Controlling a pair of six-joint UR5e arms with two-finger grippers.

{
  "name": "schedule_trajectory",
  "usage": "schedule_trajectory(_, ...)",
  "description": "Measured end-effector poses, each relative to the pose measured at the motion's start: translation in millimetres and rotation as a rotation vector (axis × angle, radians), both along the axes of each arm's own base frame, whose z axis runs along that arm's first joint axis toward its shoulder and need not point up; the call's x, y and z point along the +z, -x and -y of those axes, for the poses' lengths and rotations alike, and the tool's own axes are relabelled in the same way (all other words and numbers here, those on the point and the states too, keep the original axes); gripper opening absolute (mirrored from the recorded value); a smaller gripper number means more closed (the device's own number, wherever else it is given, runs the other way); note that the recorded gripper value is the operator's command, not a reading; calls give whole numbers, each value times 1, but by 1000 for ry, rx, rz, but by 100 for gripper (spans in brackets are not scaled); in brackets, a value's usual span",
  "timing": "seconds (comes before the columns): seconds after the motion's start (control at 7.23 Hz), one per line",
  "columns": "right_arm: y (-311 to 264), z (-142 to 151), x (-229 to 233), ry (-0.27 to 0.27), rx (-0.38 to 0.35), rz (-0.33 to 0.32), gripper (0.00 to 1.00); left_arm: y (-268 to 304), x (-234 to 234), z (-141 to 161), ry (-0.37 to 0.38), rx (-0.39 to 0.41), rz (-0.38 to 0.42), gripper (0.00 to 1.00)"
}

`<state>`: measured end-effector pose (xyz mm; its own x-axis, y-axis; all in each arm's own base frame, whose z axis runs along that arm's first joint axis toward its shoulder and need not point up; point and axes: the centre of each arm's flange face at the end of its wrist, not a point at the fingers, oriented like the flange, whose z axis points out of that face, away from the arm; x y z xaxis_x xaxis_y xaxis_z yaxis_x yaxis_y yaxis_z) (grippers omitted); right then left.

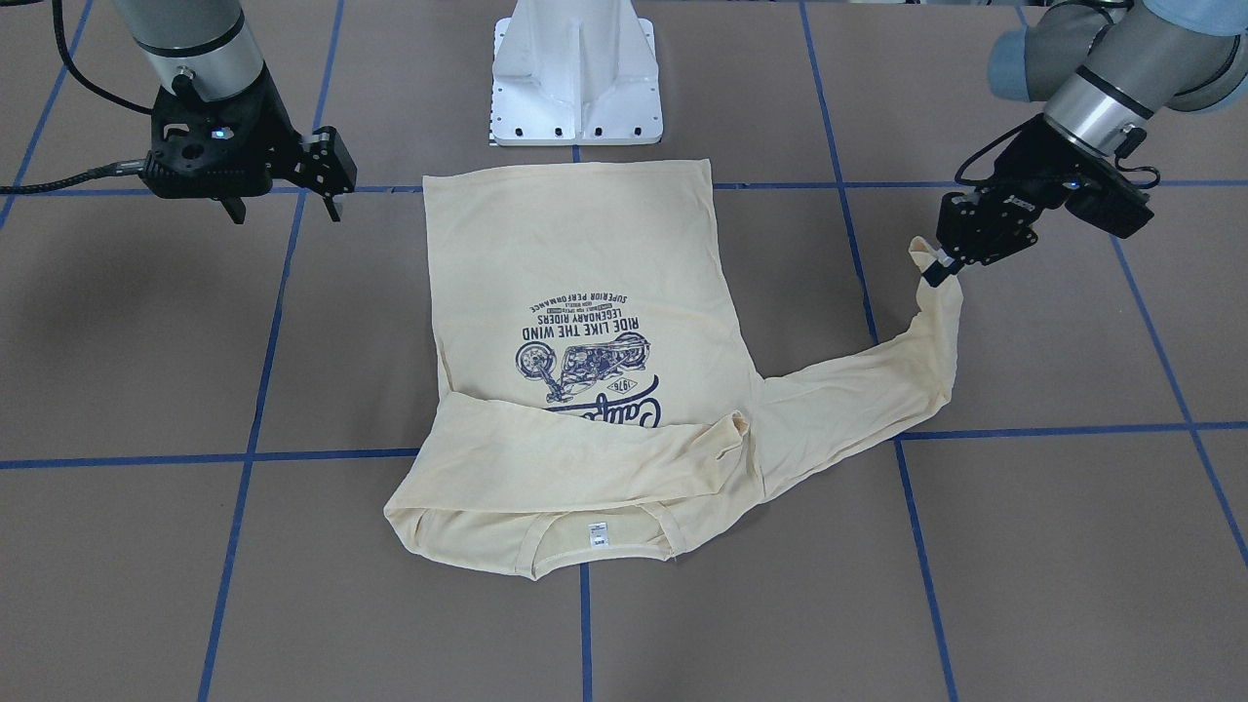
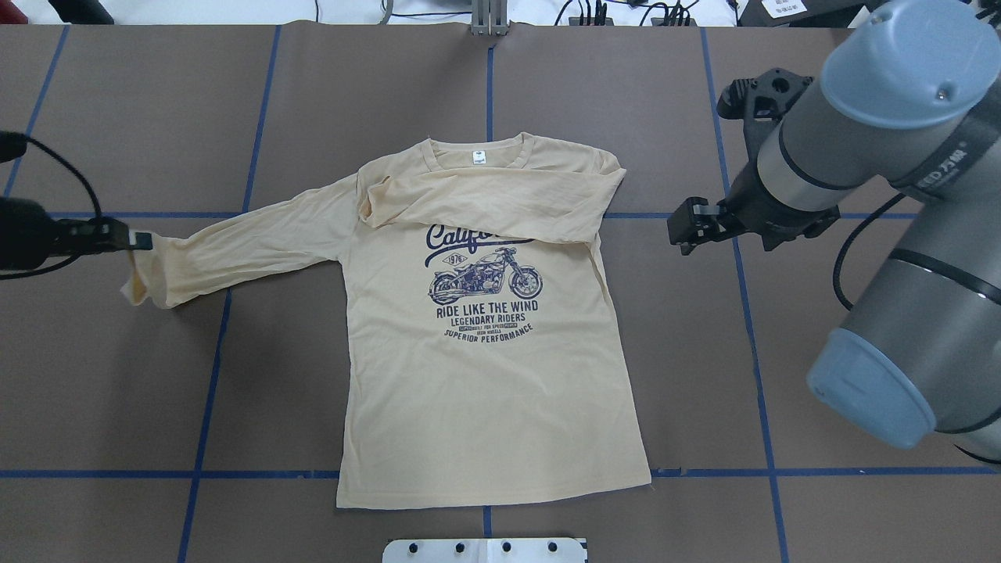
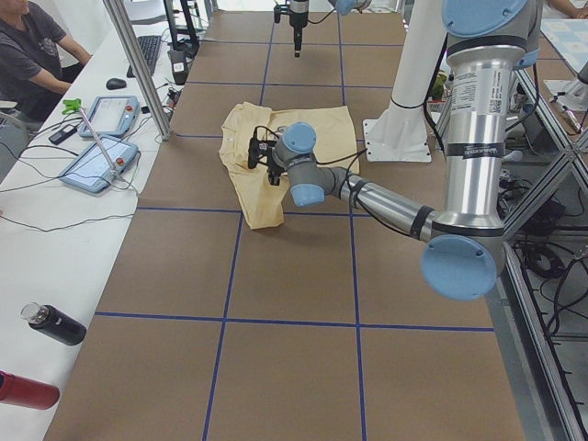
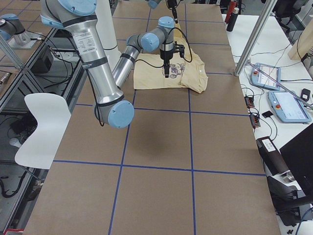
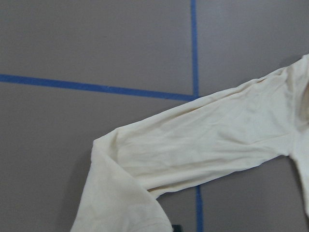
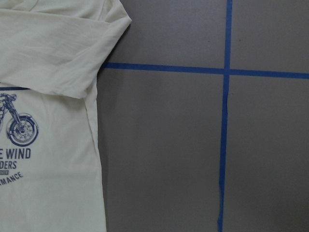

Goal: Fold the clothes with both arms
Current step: 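Fold the sleeve with the left gripper across the shirt toward the right gripper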

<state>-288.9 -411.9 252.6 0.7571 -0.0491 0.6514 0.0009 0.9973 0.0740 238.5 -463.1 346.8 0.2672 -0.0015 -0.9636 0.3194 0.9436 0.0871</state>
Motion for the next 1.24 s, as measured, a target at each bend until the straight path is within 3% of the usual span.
schedule_trajectory(0.41, -34, -34, 43, -2, -67, -40, 100, -40, -213, 67, 160, 20, -143, 0)
schedule_trajectory(0.69, -40, -39, 49, 2, -79, -42, 100, -104, -300, 89, 254, 46, -206, 0)
schedule_trajectory(0.97, -41, -38, 49, 7, -80, -37, 100, -213, -325, 90, 262, 25, -244, 0)
schedule_trajectory(1.24, -41, -36, 48, 12, -79, -32, 100, -322, -289, 97, 245, -47, -274, 0)
